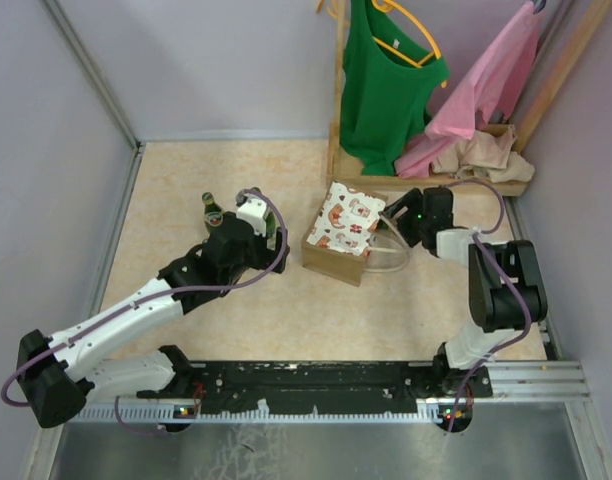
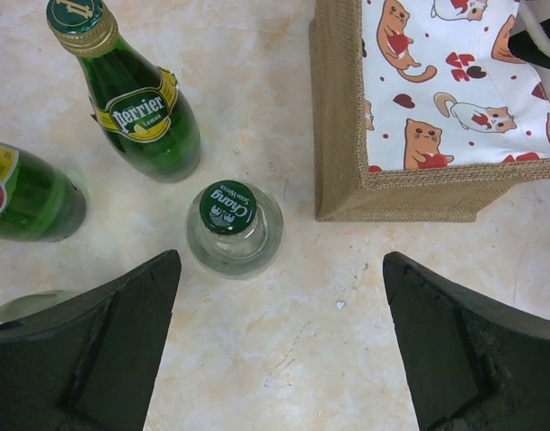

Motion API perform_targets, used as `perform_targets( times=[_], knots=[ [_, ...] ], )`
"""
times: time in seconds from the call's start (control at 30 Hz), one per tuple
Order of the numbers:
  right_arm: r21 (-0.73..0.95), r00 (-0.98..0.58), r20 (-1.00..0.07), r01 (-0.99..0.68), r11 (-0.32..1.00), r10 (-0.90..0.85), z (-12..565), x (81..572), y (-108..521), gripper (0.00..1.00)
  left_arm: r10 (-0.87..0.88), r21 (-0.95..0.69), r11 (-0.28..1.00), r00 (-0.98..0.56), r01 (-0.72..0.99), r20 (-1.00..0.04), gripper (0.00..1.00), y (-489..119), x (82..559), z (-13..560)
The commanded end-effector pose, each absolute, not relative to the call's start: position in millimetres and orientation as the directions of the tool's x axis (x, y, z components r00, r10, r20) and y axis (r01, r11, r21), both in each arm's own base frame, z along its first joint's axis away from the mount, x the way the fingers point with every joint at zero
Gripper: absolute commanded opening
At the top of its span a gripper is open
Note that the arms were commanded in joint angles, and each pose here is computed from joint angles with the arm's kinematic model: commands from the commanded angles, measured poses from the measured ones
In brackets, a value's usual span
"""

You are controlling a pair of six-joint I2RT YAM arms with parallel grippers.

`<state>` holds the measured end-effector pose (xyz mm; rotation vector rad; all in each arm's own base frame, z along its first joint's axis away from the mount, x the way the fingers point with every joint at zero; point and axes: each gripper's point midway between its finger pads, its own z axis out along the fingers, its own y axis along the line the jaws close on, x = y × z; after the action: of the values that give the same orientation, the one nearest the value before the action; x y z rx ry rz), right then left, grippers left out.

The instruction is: Take the beverage out of the canvas bag

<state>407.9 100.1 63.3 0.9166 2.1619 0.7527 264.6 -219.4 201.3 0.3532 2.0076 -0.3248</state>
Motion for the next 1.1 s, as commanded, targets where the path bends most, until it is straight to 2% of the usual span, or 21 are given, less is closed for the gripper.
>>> perform_targets(
  times=[0.0, 0.4, 0.5, 0.77, 0.9, 1.07],
  knots=[
    [0.757, -0.532, -0.349, 0.325, 0.567, 0.771, 80.0, 431.5, 115.2, 0.75, 0.078, -0.092, 0.923, -0.416, 0.374, -0.906, 1.00, -221.0, 267.7, 211.0],
    [0.787, -0.535, -0.314, 0.315, 0.531, 0.784, 69.5, 446.9, 128.8, 0.75, 0.091, -0.085, 0.921, -0.423, 0.380, -0.902, 1.00, -225.3, 270.4, 207.0],
    [0.783, -0.535, -0.312, 0.323, 0.532, 0.785, 65.2, 454.8, 129.8, 0.71, 0.090, -0.088, 0.920, -0.426, 0.381, -0.900, 1.00, -226.9, 270.8, 206.3],
    [0.728, -0.553, -0.351, 0.346, 0.591, 0.756, 40.9, 461.3, 130.5, 0.31, 0.088, -0.097, 0.918, -0.436, 0.385, -0.896, 1.00, -230.2, 271.0, 202.8],
    [0.703, -0.558, -0.367, 0.358, 0.615, 0.744, 29.2, 456.4, 127.4, 0.01, 0.096, -0.098, 0.914, -0.443, 0.394, -0.892, 1.00, -234.4, 272.0, 200.3],
    [0.685, -0.547, -0.423, 0.328, 0.650, 0.722, 35.0, 455.8, 121.4, 0.00, 0.100, -0.102, 0.910, -0.450, 0.402, -0.887, 1.00, -238.0, 272.4, 197.1]
  ],
)
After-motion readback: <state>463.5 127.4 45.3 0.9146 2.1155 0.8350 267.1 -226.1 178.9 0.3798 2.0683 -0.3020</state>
